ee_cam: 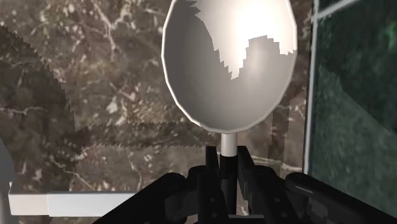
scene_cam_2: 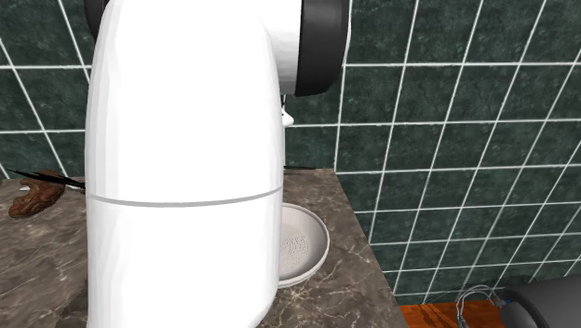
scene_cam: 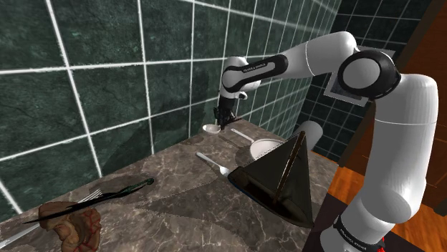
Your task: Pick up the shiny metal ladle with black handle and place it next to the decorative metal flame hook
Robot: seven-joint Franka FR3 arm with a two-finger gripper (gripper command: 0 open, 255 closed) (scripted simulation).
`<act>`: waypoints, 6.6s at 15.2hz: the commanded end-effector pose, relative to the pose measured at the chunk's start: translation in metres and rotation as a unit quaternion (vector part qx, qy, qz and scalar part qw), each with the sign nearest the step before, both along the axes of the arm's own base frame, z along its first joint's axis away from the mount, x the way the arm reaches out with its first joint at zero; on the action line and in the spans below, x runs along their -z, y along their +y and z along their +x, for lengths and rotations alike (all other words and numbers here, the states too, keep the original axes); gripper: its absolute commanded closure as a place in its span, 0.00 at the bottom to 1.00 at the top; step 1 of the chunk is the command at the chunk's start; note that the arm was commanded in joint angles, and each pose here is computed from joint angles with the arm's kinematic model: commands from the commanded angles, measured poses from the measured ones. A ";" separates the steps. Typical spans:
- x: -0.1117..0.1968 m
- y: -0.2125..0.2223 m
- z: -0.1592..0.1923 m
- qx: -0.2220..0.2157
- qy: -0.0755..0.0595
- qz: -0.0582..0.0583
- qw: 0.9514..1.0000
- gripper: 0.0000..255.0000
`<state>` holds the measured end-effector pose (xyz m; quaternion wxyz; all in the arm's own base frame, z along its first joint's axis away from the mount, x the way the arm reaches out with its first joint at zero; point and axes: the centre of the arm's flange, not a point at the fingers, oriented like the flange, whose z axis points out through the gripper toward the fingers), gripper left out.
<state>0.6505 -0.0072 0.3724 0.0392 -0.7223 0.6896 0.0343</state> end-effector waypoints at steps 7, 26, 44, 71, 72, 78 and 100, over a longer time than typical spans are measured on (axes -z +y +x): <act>-0.042 0.000 0.000 0.000 0.000 0.000 1.000 1.00; -0.143 0.000 0.000 0.000 0.000 0.000 1.000 1.00; -0.154 0.167 -0.107 0.000 0.000 0.000 1.000 1.00; -0.139 0.438 -0.281 0.000 0.000 0.000 1.000 1.00; -0.134 0.438 -0.281 0.000 0.000 0.000 1.000 1.00; -0.102 0.438 -0.281 0.000 0.000 0.000 1.000 1.00; 0.014 0.438 -0.281 0.000 0.000 0.000 1.000 1.00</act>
